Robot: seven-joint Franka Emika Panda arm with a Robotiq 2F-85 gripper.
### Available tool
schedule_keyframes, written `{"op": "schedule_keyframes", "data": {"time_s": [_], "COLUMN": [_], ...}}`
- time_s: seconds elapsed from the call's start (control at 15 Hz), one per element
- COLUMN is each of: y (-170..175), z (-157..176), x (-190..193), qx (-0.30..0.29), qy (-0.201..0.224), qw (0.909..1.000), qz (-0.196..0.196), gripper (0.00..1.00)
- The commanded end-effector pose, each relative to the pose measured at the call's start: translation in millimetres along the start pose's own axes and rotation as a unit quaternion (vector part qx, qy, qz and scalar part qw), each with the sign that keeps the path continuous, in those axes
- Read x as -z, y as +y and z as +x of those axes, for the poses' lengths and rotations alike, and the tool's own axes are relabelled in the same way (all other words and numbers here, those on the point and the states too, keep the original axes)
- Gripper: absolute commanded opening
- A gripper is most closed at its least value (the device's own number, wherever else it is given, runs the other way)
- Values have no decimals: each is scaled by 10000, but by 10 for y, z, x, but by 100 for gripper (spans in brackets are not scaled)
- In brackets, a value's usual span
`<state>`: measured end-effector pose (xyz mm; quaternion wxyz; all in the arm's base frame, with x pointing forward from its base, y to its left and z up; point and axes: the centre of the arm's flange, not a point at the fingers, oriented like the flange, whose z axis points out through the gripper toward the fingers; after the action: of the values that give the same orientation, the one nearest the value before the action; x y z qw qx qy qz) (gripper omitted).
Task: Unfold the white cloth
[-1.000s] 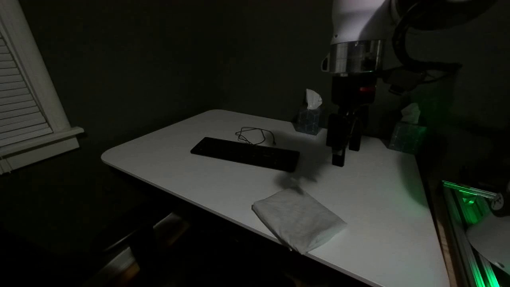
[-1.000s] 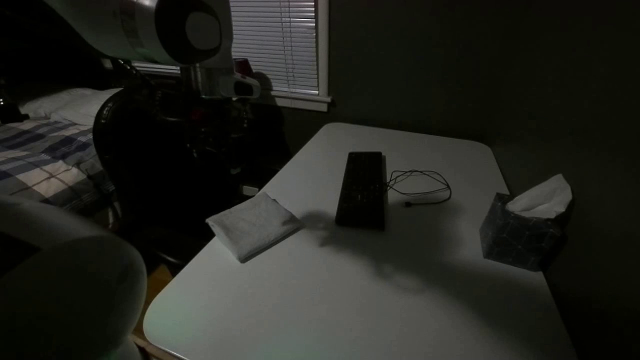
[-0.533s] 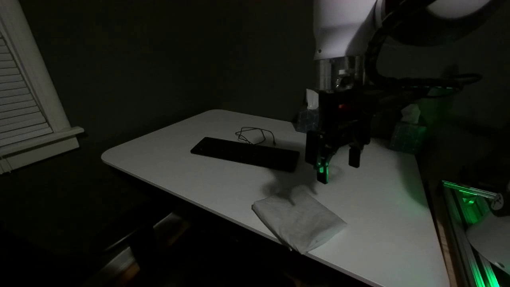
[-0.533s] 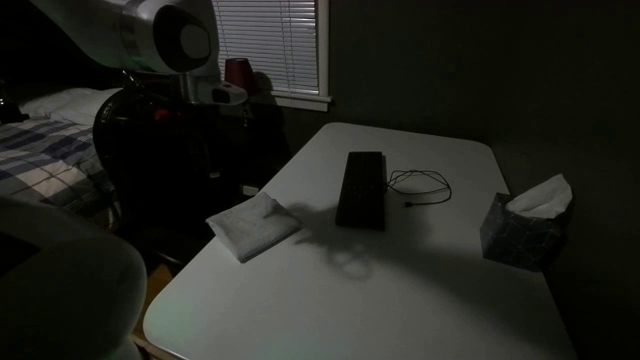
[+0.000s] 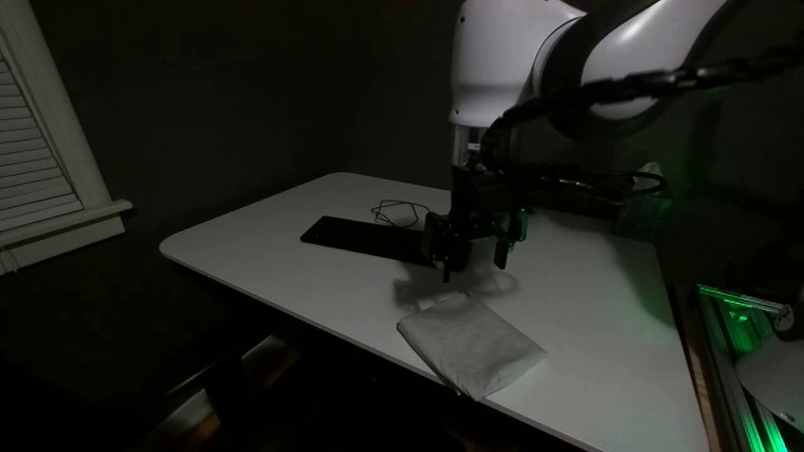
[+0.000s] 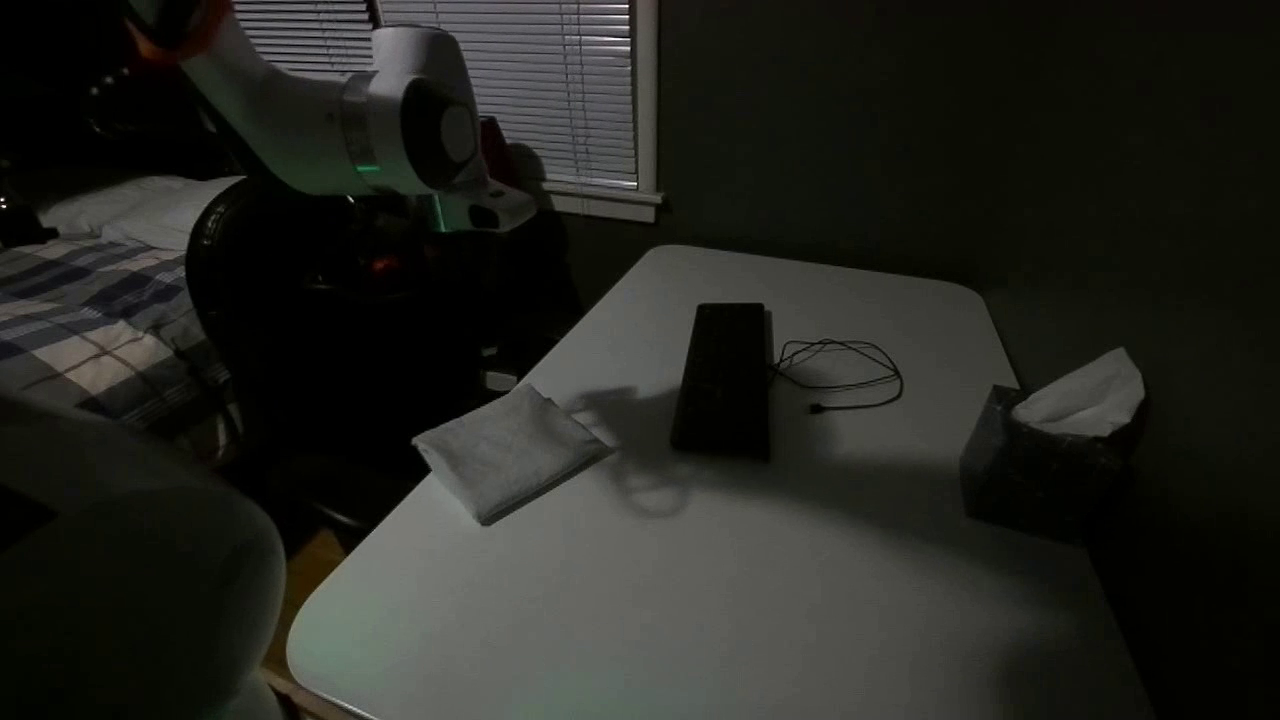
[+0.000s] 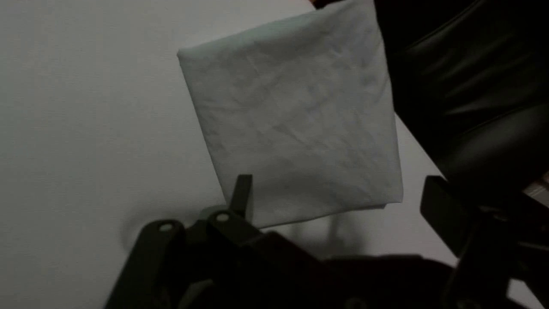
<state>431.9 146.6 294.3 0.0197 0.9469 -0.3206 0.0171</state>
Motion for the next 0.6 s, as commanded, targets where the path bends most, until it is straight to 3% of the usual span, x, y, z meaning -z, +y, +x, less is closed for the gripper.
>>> {"op": "schedule_keyframes", "data": {"time_s": [0.0, 0.2, 0.53], "y": [-368, -578, -888], "z": [274, 357, 493], "x": [-345, -493, -710], "qx": [210, 494, 835], "qy": [-94, -105, 44], "qw": [9975, 9935, 9891], "qz": [-664, -1023, -1215], "gripper": [100, 100, 100]}}
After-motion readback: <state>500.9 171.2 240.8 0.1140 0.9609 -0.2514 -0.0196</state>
